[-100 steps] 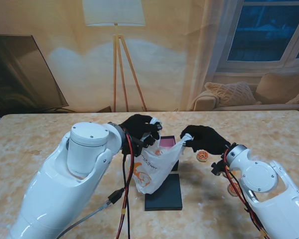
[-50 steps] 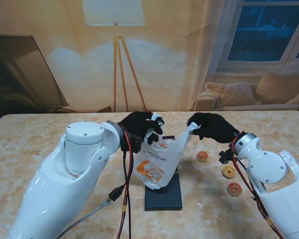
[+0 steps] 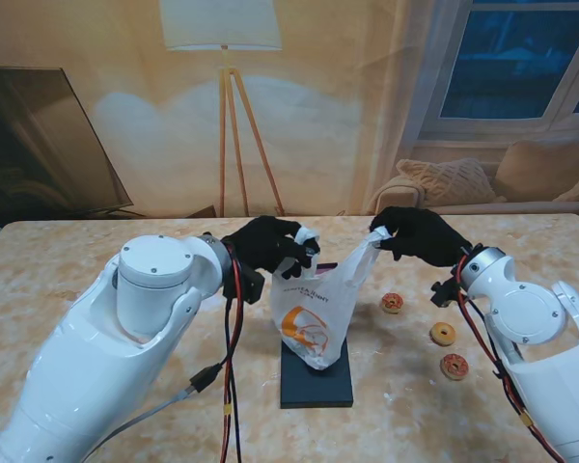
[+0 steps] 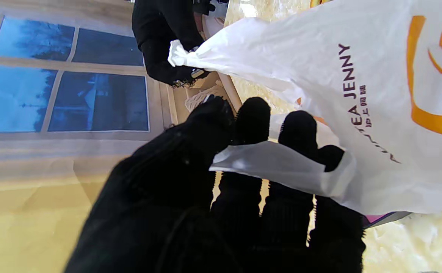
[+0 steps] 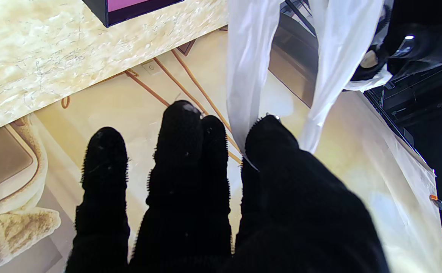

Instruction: Pack mini donuts into a plastic bag, tie the opening and put the bag into the gift box

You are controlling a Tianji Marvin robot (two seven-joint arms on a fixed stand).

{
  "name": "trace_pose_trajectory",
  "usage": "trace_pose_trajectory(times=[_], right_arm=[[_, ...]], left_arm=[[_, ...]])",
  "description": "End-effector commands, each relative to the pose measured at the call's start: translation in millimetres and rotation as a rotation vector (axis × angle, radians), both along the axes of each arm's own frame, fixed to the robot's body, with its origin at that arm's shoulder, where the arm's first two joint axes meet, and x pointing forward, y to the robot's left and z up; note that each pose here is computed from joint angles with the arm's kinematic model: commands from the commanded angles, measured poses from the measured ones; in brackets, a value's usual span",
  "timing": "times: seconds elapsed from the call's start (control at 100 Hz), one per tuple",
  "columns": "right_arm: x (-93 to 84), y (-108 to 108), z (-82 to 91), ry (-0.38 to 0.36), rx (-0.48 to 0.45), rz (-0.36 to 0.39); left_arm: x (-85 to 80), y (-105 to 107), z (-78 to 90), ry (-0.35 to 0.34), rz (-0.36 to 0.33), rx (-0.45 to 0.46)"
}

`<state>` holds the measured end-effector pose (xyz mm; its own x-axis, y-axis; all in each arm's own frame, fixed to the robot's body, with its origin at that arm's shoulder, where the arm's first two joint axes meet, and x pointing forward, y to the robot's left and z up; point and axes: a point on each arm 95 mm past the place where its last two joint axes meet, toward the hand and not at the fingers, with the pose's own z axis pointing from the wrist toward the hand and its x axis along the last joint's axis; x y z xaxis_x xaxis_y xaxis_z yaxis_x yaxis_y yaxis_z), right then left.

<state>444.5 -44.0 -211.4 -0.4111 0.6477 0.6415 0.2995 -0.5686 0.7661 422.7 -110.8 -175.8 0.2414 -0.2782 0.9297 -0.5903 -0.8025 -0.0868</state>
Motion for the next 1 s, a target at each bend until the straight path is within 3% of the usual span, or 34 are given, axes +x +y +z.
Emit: trace_pose_trajectory(times=[0.0,0.18,0.35,0.99], right_arm=[[-1.0,2,0.2,0.001,-0.011,0.015],[-0.7,2,-0.7,0.005,-0.015,0.019],[0.6,3,-3.7,0.016,-0.021,0.027],[1.4,-2,-4.0,0.019,-0.069,0.037]], left_arm=[[2.3,2,-0.5,-0.018,-0.01,0.015],[7.8,3,-4.4,-0.132,-0.06,0.101],[7.8,5,-3.8,-0.165,-0.13,0.112],[5.8,5,6.6,-0.382,-0.323,0.287]])
